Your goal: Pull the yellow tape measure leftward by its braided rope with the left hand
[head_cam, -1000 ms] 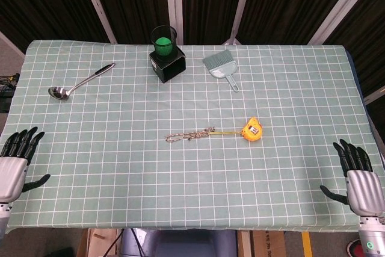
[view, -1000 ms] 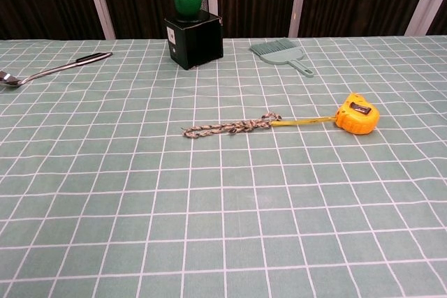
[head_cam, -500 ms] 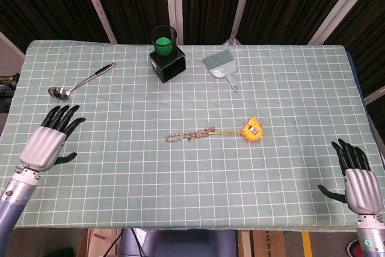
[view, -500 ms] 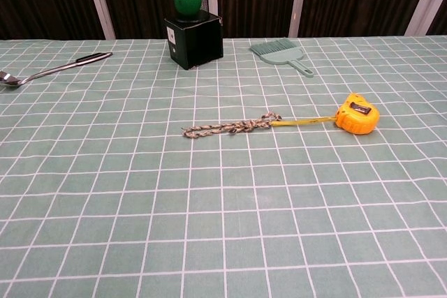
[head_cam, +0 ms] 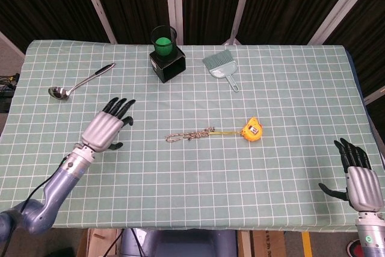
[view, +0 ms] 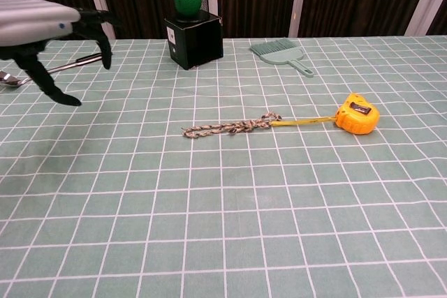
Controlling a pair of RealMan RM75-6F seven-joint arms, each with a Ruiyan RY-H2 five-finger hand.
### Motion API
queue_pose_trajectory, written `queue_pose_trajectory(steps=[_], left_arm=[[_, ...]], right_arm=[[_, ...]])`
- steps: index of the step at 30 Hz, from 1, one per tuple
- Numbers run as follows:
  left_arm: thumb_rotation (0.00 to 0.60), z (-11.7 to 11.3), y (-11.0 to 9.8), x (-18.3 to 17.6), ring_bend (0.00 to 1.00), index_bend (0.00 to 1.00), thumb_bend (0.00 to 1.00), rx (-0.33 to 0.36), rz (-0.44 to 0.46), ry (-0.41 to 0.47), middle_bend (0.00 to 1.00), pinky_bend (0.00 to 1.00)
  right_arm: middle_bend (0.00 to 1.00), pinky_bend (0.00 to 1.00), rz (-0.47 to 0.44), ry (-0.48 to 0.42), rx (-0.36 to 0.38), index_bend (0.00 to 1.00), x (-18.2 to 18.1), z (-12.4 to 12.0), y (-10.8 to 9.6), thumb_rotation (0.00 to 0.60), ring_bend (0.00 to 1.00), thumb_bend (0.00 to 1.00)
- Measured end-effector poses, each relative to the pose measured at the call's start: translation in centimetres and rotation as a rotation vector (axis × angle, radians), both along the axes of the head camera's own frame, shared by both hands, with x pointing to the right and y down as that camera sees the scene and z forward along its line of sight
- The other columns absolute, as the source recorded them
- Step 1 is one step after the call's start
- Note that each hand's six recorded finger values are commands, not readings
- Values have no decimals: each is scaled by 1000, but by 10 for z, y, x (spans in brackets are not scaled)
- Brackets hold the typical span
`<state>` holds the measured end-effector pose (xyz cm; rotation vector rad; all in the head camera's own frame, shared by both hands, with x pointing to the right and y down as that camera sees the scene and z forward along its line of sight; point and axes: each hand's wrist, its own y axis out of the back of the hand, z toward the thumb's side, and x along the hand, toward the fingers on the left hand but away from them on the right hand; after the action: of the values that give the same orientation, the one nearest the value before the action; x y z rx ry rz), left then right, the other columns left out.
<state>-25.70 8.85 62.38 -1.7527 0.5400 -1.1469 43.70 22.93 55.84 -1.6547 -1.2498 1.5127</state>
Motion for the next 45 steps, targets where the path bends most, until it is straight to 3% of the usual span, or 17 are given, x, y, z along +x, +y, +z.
queue_pose_trajectory(steps=[7,16,45], left_arm=[[600,29,2,52,0,495,304,-43,44,15,56,0],[600,58,1,86,0,512,369,-77,56,-11,61,0],[600,91,6,119,0,543,411,-94,75,-54,70,0]], right_arm=[[0,0,19,-20,-6,0,1,0,-1,600,0,122],[0,0,38,-37,-9,0,3,0,-2,600,0,122],[0,0,66,-54,-21,0,5,0,-2,600,0,122]])
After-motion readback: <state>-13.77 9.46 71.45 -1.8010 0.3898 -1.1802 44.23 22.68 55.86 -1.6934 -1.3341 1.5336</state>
